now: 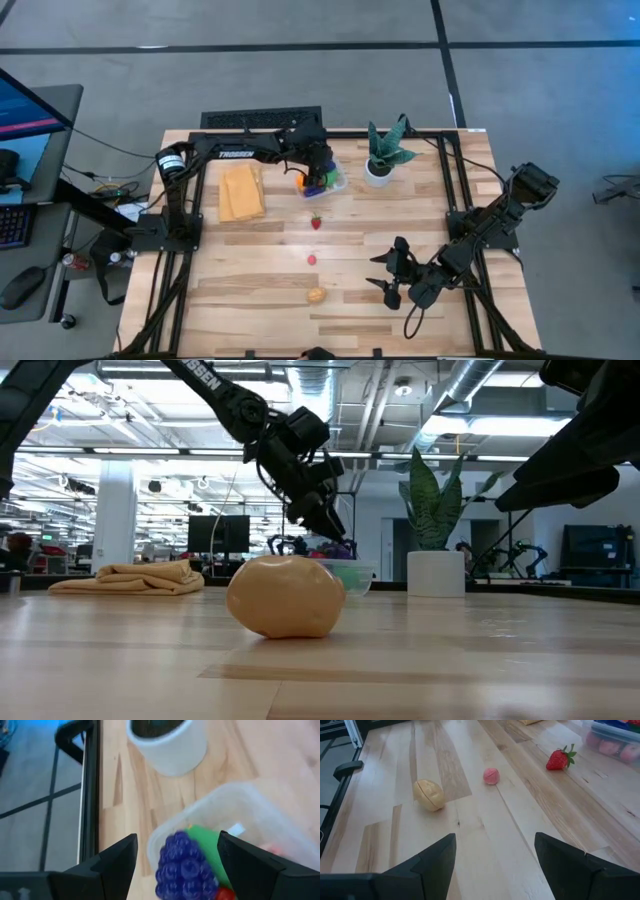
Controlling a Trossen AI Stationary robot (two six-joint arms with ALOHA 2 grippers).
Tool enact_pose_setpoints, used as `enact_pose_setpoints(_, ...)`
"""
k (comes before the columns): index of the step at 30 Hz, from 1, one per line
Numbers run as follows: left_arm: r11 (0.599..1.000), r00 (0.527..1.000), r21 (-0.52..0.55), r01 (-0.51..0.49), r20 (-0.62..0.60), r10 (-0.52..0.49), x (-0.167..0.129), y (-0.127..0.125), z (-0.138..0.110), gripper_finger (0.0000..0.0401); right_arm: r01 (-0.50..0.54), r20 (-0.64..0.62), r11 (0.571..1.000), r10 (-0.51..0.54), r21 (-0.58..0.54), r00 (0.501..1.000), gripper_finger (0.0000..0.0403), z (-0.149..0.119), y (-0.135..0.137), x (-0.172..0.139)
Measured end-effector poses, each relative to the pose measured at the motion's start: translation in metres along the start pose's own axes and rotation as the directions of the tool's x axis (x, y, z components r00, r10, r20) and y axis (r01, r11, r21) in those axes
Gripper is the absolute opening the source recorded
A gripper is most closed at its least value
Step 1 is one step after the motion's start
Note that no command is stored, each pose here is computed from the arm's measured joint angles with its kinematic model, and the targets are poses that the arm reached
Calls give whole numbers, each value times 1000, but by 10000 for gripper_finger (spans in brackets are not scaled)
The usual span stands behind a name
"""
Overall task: Pick and placing Produce into tupperware
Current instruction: Put the strawberry into the transparent bin
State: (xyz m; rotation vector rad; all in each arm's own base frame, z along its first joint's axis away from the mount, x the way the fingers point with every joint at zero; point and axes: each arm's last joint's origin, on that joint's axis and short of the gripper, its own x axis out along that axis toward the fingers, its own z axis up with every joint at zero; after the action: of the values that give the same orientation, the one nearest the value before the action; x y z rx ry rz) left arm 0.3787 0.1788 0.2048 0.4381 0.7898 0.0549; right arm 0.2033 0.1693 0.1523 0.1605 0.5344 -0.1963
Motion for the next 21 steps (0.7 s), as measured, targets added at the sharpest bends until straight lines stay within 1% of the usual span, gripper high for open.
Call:
enact_pose_setpoints(3,1000,1000,-5,19,0,-19,-3,2,6,266,0,0,1000,0,0,1000,265,0,0,0)
enact_pose_setpoints(9,997,995,-19,80,-63,-81,-10,0,13,266,0,0,1000,0,0,1000,265,0,0,0)
enact_pose_setpoints(12,988,982,-24,150,-115,-152,-15,-6,18,266,1,-1,1000,-1,-1,1000,265,0,0,0)
enact_pose_setpoints(15,972,961,-34,233,-148,-235,-23,-12,27,266,1,-1,1000,-1,-2,1000,265,0,0,0)
enact_pose_setpoints(17,962,947,-45,271,-165,-274,-28,-16,32,266,1,-1,1000,-1,-2,1000,265,0,0,0)
enact_pose_setpoints(21,930,909,-93,356,-197,-367,-38,-21,38,266,0,0,1000,0,0,1000,265,0,0,0)
